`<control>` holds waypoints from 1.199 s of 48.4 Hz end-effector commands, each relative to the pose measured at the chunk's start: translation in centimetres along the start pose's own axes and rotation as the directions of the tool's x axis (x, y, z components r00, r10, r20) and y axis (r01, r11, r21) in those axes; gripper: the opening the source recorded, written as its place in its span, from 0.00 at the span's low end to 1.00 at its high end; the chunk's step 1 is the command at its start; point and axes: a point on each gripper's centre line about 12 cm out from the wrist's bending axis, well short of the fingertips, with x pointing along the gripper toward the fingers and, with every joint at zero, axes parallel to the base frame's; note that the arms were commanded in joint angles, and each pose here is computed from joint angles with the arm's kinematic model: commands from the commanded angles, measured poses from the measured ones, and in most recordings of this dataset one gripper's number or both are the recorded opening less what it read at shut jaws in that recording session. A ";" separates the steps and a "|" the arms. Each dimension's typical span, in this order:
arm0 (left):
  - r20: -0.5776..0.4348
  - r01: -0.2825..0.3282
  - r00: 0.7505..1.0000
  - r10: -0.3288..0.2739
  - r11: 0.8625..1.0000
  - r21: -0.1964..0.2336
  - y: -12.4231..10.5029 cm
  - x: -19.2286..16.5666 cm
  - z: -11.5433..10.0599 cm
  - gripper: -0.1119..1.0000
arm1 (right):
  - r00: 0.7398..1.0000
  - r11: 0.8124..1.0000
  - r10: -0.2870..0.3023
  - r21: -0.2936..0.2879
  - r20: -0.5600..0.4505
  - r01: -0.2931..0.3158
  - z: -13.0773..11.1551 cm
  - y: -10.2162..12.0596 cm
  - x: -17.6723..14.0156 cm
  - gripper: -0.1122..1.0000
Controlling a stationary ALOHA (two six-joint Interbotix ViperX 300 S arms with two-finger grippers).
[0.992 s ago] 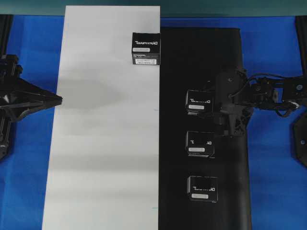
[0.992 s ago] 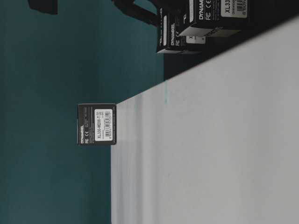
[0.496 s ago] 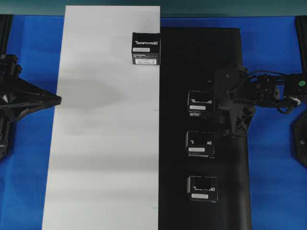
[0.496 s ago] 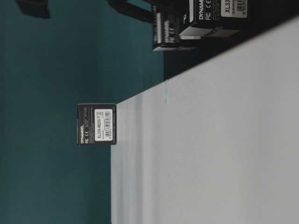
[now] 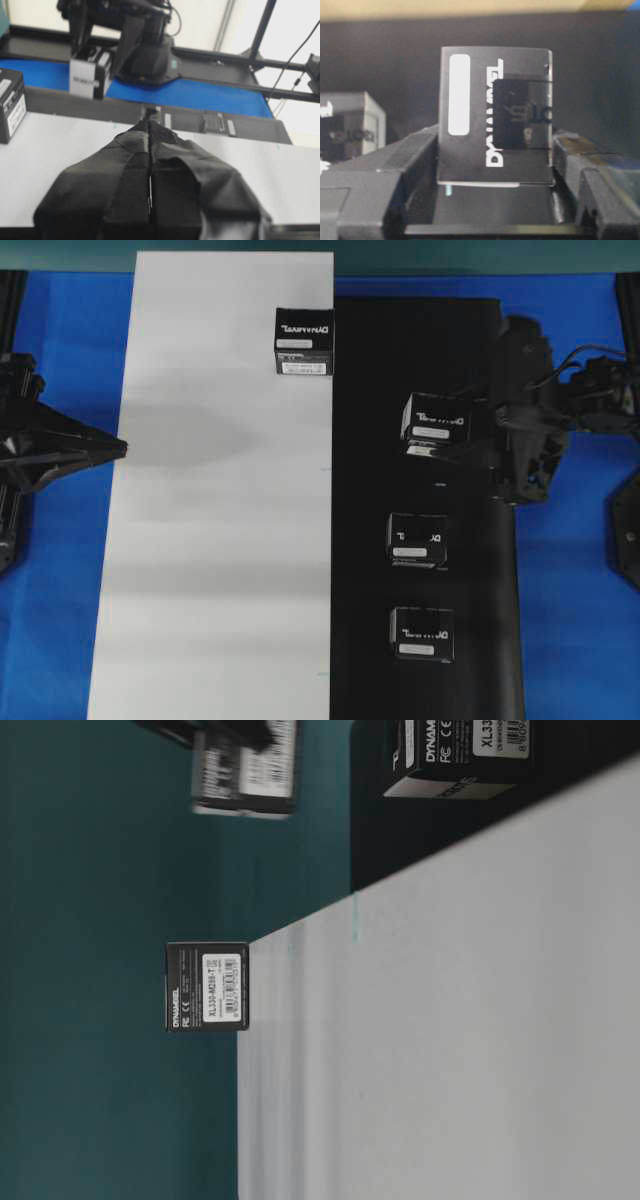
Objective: Place the box from the black base onto the white base.
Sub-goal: 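Close the right gripper on the box and lift it, then carry the box left onto the white base below the other box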
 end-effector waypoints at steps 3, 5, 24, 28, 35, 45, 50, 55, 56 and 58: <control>0.020 0.004 1.000 -0.004 1.000 0.002 -0.2 0.1 1.0 0.04 | 1.000 1.000 0.002 0.002 0.018 -0.002 1.0 -0.1 -0.8 0.56; 0.018 0.004 1.000 -0.004 1.000 0.002 -0.2 0.1 1.0 0.04 | 1.000 1.000 0.003 0.001 0.012 -0.003 1.0 -0.1 -0.8 0.56; 0.015 0.014 1.000 -0.014 1.000 0.002 -0.4 0.1 0.9 0.04 | 1.000 1.000 0.012 -0.003 0.018 -0.012 2.0 0.1 -1.1 0.56; 0.015 0.016 1.000 -0.016 1.000 0.002 -0.4 0.1 1.0 0.04 | 1.000 1.000 0.021 -0.008 0.010 -0.021 2.7 0.2 -1.4 0.56; 0.015 0.016 1.000 -0.016 1.000 0.000 -0.4 0.1 1.0 0.04 | 0.999 0.999 0.034 -0.014 -0.003 -0.034 3.8 0.3 -2.1 0.56; 0.017 0.014 1.000 -0.014 1.000 0.000 -0.4 0.1 1.0 0.04 | 0.998 0.998 0.053 -0.019 -0.013 -0.053 5.4 0.4 -3.2 0.56; 0.017 0.016 1.000 -0.016 1.000 0.002 -0.4 0.1 1.0 0.04 | 0.998 0.998 0.060 -0.020 0.002 -0.060 6.5 0.5 -3.9 0.56; 0.017 0.016 1.000 -0.016 1.000 0.000 -0.4 0.1 1.0 0.04 | 0.998 0.998 0.061 -0.025 0.032 -0.060 7.5 0.5 -4.5 0.56; 0.017 0.016 1.000 -0.016 1.000 -0.001 -0.4 0.1 1.0 0.04 | 0.997 0.998 0.061 -0.026 0.037 -0.060 7.6 0.6 -4.5 0.56; 0.018 0.016 1.000 -0.016 1.000 0.000 -0.4 0.1 1.0 0.04 | 0.997 0.998 0.062 -0.027 0.042 -0.060 7.8 0.6 -4.5 0.56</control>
